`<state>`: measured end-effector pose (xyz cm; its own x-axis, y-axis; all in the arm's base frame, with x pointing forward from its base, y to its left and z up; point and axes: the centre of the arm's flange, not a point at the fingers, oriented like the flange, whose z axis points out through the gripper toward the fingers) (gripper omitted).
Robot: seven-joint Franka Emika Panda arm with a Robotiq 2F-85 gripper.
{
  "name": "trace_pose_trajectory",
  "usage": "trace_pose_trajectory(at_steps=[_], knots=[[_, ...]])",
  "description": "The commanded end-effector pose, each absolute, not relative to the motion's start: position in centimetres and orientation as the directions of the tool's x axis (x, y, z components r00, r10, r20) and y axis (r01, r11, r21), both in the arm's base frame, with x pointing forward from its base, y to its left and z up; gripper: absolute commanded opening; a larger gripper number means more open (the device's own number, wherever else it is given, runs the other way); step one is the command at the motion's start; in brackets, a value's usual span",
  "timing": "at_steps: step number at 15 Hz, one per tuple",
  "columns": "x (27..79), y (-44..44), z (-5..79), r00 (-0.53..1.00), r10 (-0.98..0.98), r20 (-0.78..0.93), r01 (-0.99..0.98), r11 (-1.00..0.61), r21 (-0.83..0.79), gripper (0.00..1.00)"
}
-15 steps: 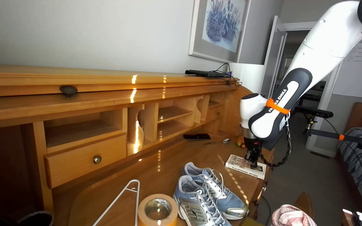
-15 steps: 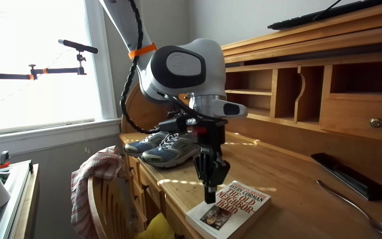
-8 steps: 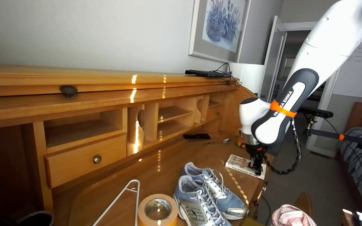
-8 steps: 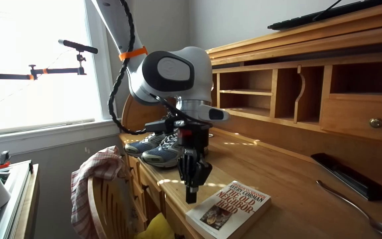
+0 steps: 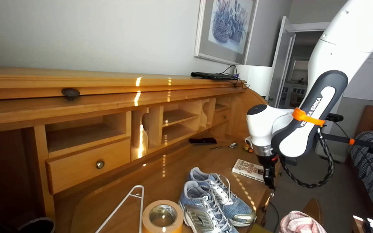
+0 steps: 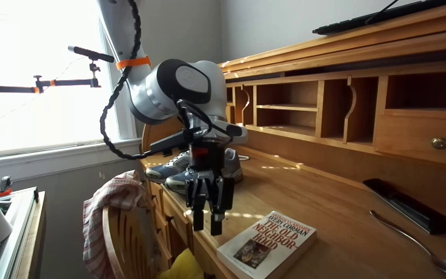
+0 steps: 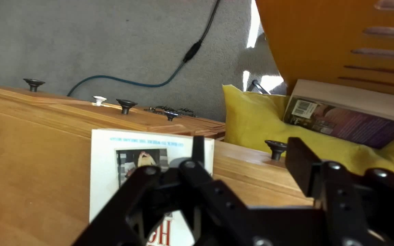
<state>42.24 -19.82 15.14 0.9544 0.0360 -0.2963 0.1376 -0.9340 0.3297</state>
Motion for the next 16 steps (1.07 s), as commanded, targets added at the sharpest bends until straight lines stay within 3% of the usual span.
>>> trace_pose_trajectory(at_steps=[1, 3, 16], knots=[[40.3, -19.1, 14.9, 0.939, 0.07, -0.338, 0.214, -0.886, 0.412, 0.95], [40.2, -19.3, 14.5, 0.939, 0.078, -0.334, 0.237, -0.851, 0.468, 1.0], [38.9, -19.4, 11.5, 0.964, -0.086, -0.254, 0.142, -0.64, 0.755, 1.0]])
